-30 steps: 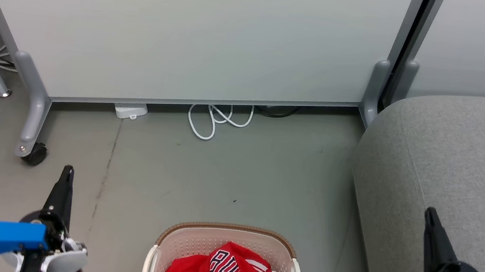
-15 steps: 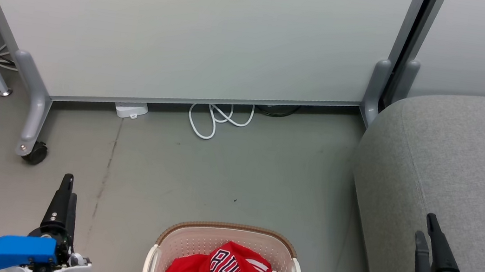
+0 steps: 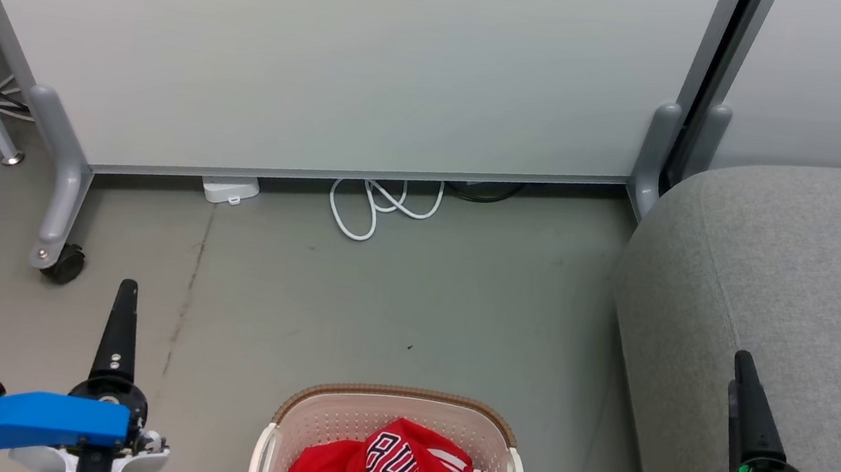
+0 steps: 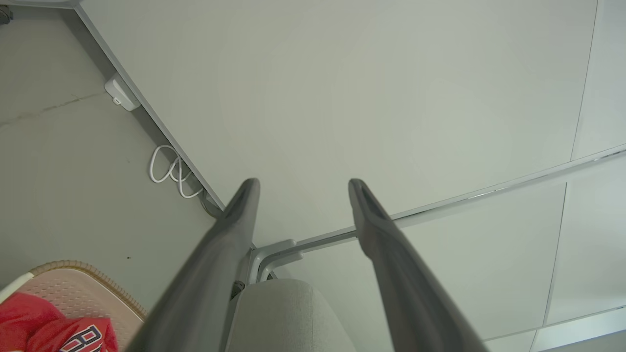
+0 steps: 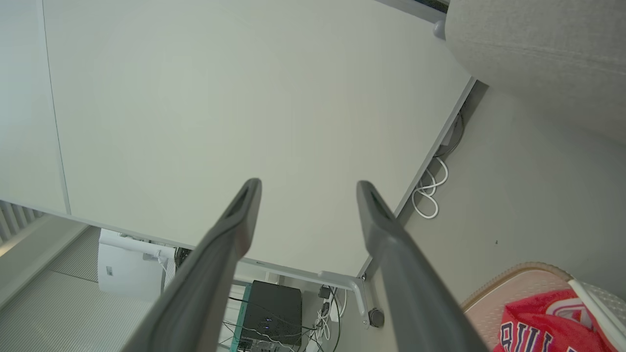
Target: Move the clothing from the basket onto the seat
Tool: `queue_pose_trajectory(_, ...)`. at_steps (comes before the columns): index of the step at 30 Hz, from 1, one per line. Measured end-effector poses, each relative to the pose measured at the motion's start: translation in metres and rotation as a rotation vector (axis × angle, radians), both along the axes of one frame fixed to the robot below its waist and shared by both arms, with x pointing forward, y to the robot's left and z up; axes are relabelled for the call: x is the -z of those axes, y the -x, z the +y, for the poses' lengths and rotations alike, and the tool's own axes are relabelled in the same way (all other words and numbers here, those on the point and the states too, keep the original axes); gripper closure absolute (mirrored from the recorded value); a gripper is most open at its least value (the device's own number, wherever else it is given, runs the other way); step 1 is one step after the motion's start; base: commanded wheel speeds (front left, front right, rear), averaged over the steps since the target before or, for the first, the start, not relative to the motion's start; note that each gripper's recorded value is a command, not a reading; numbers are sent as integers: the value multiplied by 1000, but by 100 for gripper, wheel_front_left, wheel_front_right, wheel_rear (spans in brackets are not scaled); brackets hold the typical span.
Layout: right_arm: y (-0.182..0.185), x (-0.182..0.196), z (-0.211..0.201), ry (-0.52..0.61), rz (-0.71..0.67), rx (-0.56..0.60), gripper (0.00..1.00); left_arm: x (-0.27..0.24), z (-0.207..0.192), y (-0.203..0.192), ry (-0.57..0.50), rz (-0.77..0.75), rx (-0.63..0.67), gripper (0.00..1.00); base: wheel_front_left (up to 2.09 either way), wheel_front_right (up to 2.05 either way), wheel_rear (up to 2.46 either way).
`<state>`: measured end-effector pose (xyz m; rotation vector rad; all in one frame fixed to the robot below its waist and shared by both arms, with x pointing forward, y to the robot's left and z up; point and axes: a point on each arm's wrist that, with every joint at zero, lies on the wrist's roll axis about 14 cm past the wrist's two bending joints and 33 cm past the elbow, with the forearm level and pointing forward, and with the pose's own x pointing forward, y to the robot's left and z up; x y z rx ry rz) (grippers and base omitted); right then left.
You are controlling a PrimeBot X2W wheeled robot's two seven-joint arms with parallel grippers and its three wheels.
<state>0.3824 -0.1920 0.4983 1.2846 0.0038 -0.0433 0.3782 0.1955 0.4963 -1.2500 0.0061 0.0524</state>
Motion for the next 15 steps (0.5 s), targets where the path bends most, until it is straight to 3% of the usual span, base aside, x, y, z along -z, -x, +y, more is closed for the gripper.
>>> queue_pose_trajectory(15,-3,-15,13,274,-50,-29,0,-8,-23,-2,-351,-19,65,0,0,0,0)
